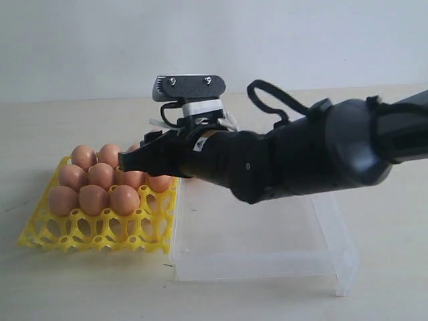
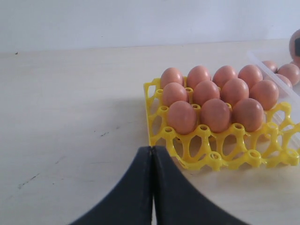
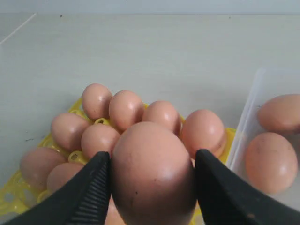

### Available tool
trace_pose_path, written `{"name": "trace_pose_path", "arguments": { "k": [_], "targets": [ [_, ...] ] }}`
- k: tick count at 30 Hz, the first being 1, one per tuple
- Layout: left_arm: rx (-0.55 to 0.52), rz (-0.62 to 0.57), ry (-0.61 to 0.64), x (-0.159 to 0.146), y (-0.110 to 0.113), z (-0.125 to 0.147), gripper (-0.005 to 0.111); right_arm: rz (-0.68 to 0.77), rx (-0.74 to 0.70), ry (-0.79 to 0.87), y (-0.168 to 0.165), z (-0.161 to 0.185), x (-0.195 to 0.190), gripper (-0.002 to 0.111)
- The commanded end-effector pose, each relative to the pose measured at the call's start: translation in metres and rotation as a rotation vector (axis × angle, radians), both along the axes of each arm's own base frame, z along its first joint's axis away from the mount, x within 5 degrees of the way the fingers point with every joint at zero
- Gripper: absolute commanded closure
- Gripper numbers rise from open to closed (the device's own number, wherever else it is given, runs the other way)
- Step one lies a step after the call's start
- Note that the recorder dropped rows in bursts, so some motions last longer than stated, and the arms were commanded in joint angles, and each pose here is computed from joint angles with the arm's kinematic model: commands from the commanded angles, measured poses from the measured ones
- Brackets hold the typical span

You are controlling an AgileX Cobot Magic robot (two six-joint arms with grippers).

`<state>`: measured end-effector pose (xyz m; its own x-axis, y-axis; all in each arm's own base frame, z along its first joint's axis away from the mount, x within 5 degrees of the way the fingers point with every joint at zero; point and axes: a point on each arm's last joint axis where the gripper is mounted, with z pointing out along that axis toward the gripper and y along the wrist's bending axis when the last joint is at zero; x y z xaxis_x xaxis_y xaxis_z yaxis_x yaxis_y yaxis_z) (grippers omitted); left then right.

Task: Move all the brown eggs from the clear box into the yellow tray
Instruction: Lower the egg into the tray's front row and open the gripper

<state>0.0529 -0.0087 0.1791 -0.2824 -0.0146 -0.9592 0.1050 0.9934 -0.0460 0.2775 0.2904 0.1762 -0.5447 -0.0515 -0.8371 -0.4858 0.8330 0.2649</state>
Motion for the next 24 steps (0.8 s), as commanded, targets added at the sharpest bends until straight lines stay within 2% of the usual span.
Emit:
{"name": "trace_pose_path", "arguments": {
  "k": [1, 5, 24],
  "targets": [
    [-0.001, 0.003, -0.019, 0.0, 0.0, 0.002, 0.107, 0.042, 0.012, -0.095, 0.015, -0.005, -0.008, 0.108],
    [-0.001, 0.003, -0.019, 0.0, 0.0, 0.002, 0.107, 0.059, 0.016, -0.129, 0.022, -0.01, -0.012, 0.108],
    [-0.001, 0.003, -0.019, 0.0, 0.0, 0.002, 0.107, 0.043, -0.045, -0.076, 0.023, -0.049, -0.009, 0.108]
  ]
}}
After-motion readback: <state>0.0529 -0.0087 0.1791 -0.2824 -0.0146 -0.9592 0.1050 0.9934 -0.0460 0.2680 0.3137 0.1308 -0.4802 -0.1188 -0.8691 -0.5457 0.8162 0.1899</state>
